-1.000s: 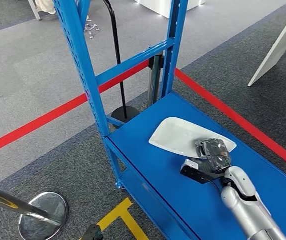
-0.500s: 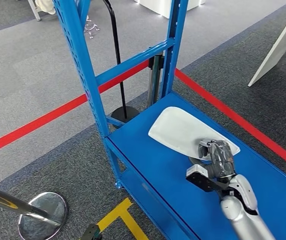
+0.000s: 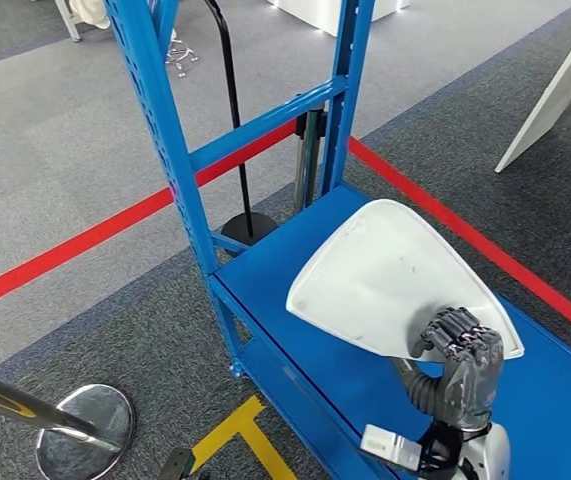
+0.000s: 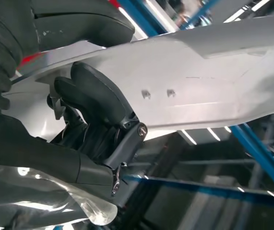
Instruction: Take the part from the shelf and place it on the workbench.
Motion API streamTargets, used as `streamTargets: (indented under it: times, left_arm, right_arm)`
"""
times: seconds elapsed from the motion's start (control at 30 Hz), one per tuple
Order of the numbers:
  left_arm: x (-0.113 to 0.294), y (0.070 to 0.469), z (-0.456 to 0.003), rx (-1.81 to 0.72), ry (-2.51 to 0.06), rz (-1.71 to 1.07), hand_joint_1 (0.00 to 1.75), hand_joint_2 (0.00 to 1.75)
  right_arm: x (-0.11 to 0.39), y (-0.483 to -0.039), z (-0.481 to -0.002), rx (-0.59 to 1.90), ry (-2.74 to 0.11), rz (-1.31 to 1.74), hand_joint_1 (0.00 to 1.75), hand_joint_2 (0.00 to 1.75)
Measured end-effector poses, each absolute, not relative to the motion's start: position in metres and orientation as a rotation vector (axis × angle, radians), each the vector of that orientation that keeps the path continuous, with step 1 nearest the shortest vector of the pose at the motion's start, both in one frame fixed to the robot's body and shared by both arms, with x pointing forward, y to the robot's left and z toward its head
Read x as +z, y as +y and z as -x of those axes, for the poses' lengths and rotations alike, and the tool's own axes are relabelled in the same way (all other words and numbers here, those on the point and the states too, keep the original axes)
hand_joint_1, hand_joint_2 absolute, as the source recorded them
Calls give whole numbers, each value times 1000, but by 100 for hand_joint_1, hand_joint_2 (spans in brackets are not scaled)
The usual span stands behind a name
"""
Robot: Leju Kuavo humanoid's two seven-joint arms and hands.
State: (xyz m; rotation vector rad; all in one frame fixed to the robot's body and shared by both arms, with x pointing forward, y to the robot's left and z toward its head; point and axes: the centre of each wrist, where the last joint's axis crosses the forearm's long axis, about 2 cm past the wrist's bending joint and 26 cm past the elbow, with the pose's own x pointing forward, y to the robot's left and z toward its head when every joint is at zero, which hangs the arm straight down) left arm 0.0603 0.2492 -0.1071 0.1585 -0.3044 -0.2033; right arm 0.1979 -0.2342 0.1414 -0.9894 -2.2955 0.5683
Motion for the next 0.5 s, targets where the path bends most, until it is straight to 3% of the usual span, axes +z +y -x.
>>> streamTargets:
  times: [0.5]
  left_arm:
    - [-107, 249, -60, -172, -310, -166, 0, 175]
  right_arm:
    - [184, -227, -187, 405, -2388, 1253, 175, 175]
